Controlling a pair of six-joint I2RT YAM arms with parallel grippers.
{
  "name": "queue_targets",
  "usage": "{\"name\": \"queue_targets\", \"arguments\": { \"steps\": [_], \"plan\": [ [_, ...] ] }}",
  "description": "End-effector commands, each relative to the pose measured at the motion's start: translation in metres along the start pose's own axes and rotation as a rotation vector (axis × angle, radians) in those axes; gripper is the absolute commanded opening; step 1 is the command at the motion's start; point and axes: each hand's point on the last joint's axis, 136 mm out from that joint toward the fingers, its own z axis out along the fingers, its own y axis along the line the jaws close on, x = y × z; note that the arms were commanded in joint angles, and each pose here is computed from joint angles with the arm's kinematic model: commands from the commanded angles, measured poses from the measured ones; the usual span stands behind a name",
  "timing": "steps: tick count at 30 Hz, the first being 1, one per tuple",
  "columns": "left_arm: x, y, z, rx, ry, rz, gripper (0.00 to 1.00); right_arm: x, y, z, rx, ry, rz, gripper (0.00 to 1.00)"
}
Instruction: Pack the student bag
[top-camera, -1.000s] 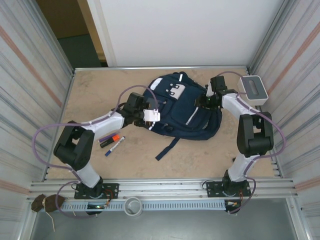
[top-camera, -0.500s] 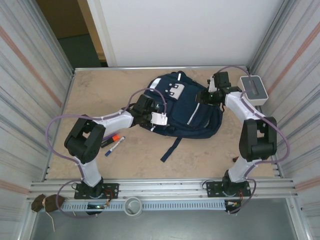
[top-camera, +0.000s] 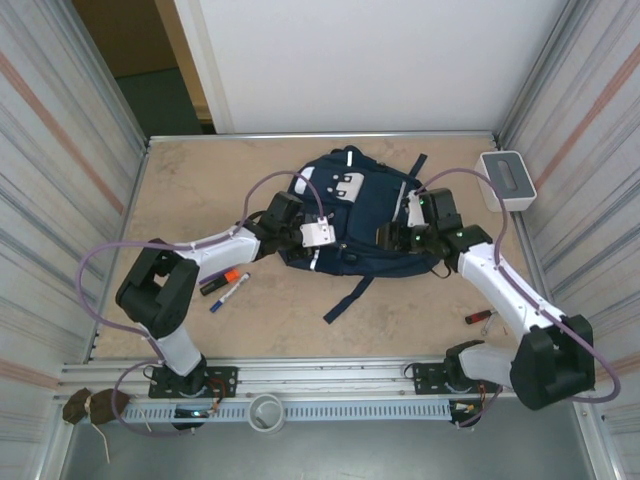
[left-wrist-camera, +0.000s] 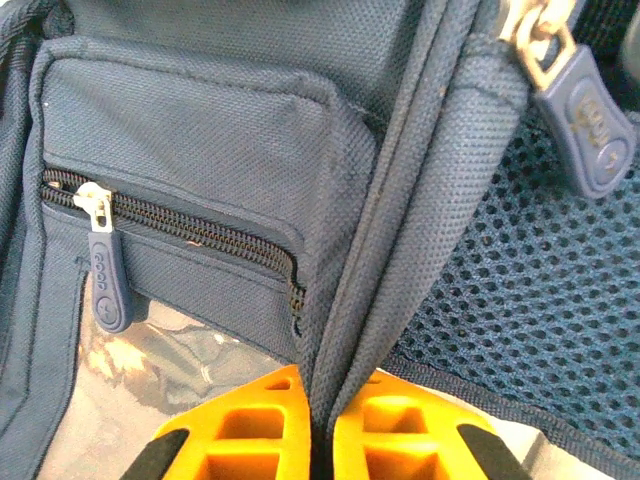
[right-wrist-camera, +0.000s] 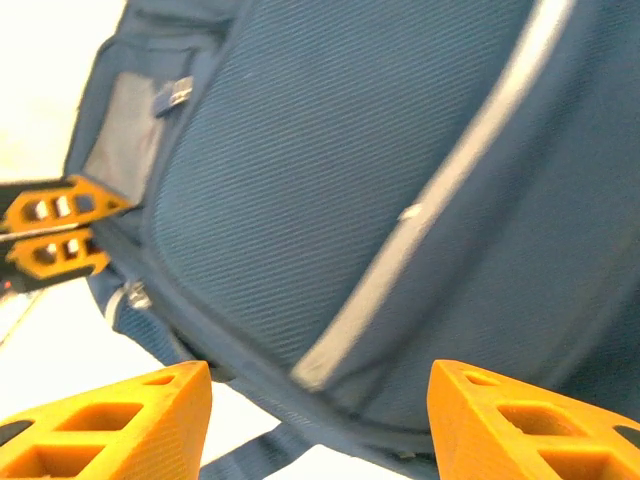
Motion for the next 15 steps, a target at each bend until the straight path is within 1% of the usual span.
{"name": "queue_targets", "arguments": {
  "steps": [1,5,9,11,15],
  "plan": [
    [-0.033,-0.013,-0.023,0.081,-0.133,-0.158,0.0,0.004,0.025,-0.005,-0.031,-0.066,-0.079,0.55],
    [-0.045,-0.013,-0.031,0.113,-0.16,-0.203,0.0,0.015,0.049,0.009,-0.079,-0.113,-0.134,0.48],
    [-0.049,-0.015,-0.035,0.143,-0.165,-0.214,0.0,0.021,0.074,0.02,-0.082,-0.154,-0.227,0.47],
    [-0.052,-0.017,-0.037,0.159,-0.175,-0.215,0.0,0.021,0.081,0.025,-0.048,-0.185,-0.277,0.47],
    [-0.057,-0.019,-0.043,0.207,-0.214,-0.226,0.0,0.02,0.086,0.031,0.067,-0.246,-0.402,0.49]
  ]
}}
